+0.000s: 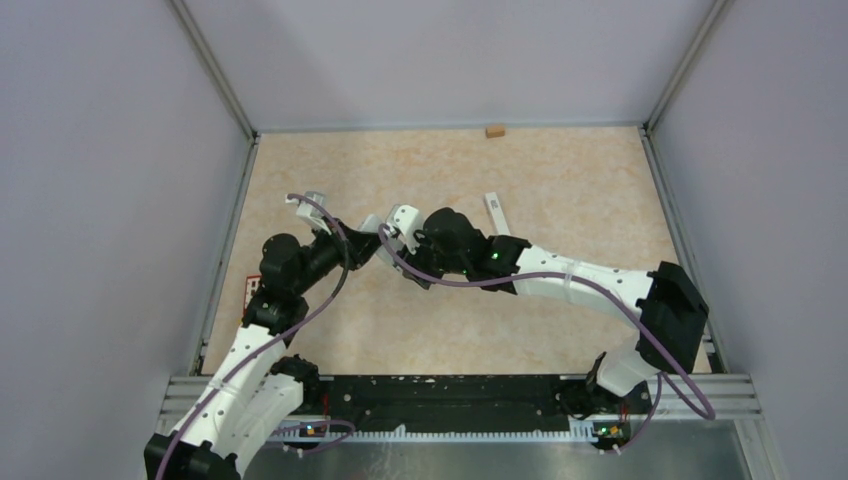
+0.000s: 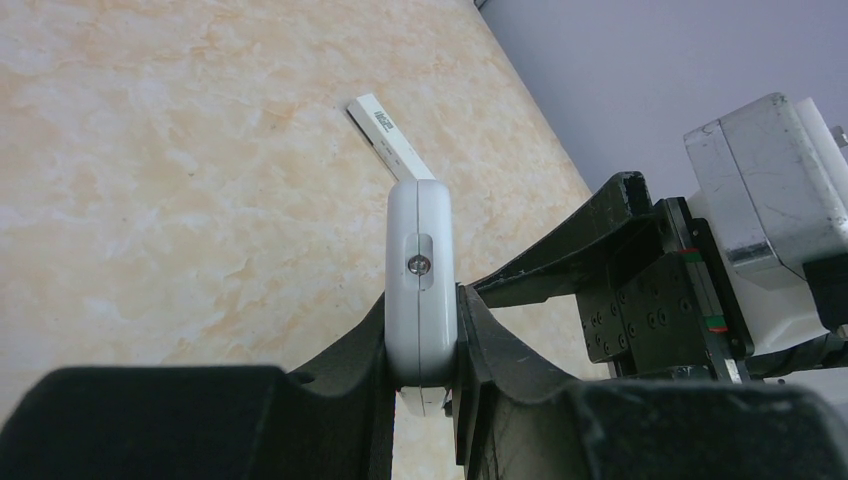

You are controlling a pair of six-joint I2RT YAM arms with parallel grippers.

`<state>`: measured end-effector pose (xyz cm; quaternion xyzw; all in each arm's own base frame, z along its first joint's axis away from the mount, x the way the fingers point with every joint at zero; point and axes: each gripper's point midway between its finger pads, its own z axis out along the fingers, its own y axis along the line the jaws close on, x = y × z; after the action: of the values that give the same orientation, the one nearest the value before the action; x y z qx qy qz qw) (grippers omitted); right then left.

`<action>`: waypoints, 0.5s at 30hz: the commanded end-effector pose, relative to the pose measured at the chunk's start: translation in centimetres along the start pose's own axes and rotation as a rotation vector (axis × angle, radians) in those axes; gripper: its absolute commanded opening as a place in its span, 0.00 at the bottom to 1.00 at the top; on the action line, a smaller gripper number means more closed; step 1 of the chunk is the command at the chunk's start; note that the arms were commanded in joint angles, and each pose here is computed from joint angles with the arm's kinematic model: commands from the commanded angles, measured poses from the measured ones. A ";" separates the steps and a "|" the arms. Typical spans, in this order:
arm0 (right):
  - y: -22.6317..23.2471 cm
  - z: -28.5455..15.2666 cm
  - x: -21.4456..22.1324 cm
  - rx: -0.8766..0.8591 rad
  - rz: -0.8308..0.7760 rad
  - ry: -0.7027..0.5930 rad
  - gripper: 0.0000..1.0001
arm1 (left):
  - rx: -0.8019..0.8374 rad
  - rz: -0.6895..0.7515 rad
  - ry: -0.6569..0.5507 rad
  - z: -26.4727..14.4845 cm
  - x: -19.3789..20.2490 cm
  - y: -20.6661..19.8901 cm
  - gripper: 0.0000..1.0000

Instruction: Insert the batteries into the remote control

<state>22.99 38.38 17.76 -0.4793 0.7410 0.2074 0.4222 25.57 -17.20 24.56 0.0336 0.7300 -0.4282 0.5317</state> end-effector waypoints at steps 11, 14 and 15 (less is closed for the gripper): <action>0.4 -0.3 -3.3 -0.031 -0.001 -0.099 0.43 | 0.008 0.024 -0.042 0.2 -1.5 -0.6 0.00; 0.3 0.0 -3.0 -0.028 0.001 -0.074 0.43 | 0.018 0.029 -0.040 0.1 -1.5 -0.8 0.00; 0.4 0.1 -3.0 -0.029 0.001 -0.071 0.43 | 0.024 0.032 -0.039 0.0 -1.4 -0.9 0.00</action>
<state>22.71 38.93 18.12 -0.4830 0.7334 0.2226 0.4235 25.85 -16.97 23.87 0.0225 0.7394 -0.4197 0.5259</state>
